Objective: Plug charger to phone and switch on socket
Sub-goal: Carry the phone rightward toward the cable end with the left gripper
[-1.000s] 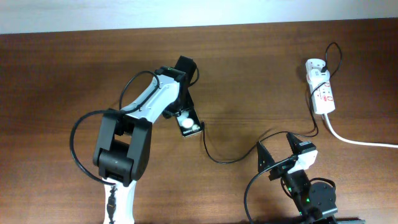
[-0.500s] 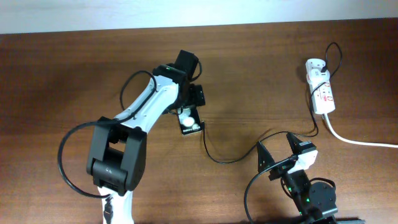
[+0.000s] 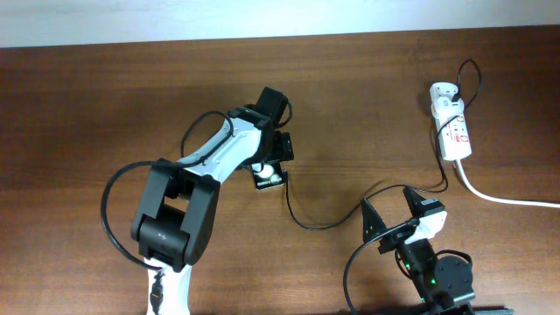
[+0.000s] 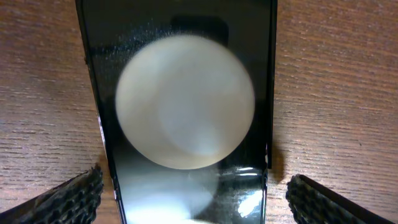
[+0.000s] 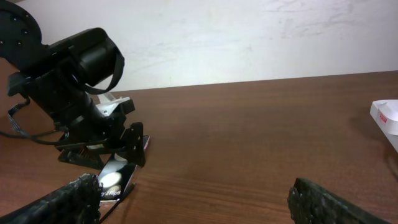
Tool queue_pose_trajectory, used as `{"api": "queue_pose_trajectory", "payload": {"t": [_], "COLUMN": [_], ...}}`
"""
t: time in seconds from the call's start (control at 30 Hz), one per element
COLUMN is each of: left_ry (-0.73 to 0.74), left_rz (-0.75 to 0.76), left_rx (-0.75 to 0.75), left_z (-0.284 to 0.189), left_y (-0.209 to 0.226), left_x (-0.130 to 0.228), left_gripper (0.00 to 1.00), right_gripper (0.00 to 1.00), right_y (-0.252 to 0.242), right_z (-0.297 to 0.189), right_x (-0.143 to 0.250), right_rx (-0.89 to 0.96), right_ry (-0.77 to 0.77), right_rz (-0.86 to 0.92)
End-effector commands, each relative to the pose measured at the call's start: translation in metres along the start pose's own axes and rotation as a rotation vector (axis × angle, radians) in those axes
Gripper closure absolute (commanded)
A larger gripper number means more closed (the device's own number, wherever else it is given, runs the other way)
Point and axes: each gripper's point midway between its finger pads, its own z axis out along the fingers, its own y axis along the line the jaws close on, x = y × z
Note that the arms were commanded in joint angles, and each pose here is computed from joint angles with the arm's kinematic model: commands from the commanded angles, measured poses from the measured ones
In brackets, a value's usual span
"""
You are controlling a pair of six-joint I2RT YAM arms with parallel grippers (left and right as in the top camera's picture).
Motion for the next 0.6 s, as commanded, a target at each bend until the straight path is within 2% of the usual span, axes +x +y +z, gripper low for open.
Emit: {"api": "queue_pose_trajectory", "payload": {"t": [0.0,0.1,0.23,0.3,0.33,0.43,0.57], "left_ry": [0.077,0.085,0.118,0.143,0.16,0.192,0.192], "left_rz": [-0.014,-0.015,-0.039,-0.043,-0.043,-0.045,-0.045], "left_rx": [-0.042,-0.048,-0.045,-0.044,-0.047,-0.074,-0.075], "left_z": [0.032,0.033,0.035,0.042,0.046,0.054,0.054], "left_y": [0.009,0.012,0.017,0.017,0.018,0.024,0.024], "left_x": [0.018,0.019,0.023,0.029,0.032,0.041,0.041], "left_gripper": [0.01,0.02,0.15,0.16,0.22,0.29,0.34], "right_gripper": [0.01,0.01,0.01,0.01,0.01,0.01,0.01], "right_y": [0.001,0.001,0.001,0.001,0.001,0.001,0.001], "right_z": [0.0,0.0,0.0,0.0,0.0,0.0,0.0], "right_x": [0.002,0.002,0.002,0.002,0.002,0.002,0.002], "right_rx": [-0.003,-0.003,-0.003,-0.003,-0.003,-0.003,-0.003], "right_ry": [0.004,0.004,0.004,0.004,0.004,0.004,0.004], "right_rz": [0.007,0.008,0.007,0.007,0.007,0.007,0.007]}}
